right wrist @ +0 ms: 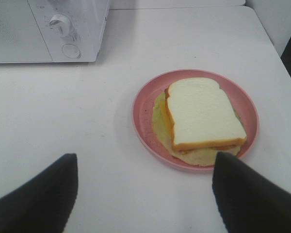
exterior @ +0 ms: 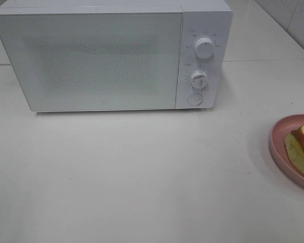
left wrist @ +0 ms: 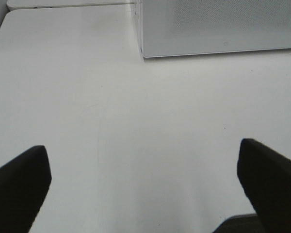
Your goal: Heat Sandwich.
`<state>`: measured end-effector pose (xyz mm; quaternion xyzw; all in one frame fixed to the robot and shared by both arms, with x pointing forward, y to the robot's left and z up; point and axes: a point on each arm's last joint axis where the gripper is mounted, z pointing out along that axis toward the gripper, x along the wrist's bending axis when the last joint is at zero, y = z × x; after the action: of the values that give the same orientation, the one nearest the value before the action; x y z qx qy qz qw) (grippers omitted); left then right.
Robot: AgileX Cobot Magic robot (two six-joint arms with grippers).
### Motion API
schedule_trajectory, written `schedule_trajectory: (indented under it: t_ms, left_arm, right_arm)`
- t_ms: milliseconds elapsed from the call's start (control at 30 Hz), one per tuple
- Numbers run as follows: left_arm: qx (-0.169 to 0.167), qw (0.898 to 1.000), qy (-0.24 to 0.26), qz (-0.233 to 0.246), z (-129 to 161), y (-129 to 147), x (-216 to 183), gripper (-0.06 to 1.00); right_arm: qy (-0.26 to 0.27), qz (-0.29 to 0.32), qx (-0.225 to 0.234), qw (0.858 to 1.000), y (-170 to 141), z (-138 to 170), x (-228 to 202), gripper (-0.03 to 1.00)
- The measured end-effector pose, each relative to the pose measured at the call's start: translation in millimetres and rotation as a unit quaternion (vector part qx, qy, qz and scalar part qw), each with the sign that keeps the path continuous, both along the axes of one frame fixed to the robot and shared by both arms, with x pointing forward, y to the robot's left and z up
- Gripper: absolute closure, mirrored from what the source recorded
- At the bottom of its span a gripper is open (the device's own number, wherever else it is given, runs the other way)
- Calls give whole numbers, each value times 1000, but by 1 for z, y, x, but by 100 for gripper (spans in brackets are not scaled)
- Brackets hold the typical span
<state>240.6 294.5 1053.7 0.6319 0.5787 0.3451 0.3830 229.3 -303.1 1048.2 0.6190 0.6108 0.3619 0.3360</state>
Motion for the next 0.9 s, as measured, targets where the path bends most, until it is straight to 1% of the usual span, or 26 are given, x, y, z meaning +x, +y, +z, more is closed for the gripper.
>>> schedule_trajectory:
  t_ms: [67, 200, 333, 500, 900]
  left_arm:
    - [-1, 1000, -13, 23, 0, 0, -4, -4]
    - [0, 999, -20, 36, 0, 0, -6, -4]
    - [0, 999, -20, 35, 0, 0, -6, -4]
    - [-1, 1000, -20, 15, 0, 0, -6, -4]
    - [-1, 1000, -21, 14, 0, 0, -6, -4]
  right_arm:
    - [0, 0, 0, 1000, 0, 0, 0, 23]
    - [0, 0, 0, 1000, 0, 0, 0, 23]
    - [0, 0, 0, 1000, 0, 0, 0, 23]
    - [0, 0, 0, 1000, 0, 0, 0, 23]
    - [0, 0, 0, 1000, 0, 0, 0, 23]
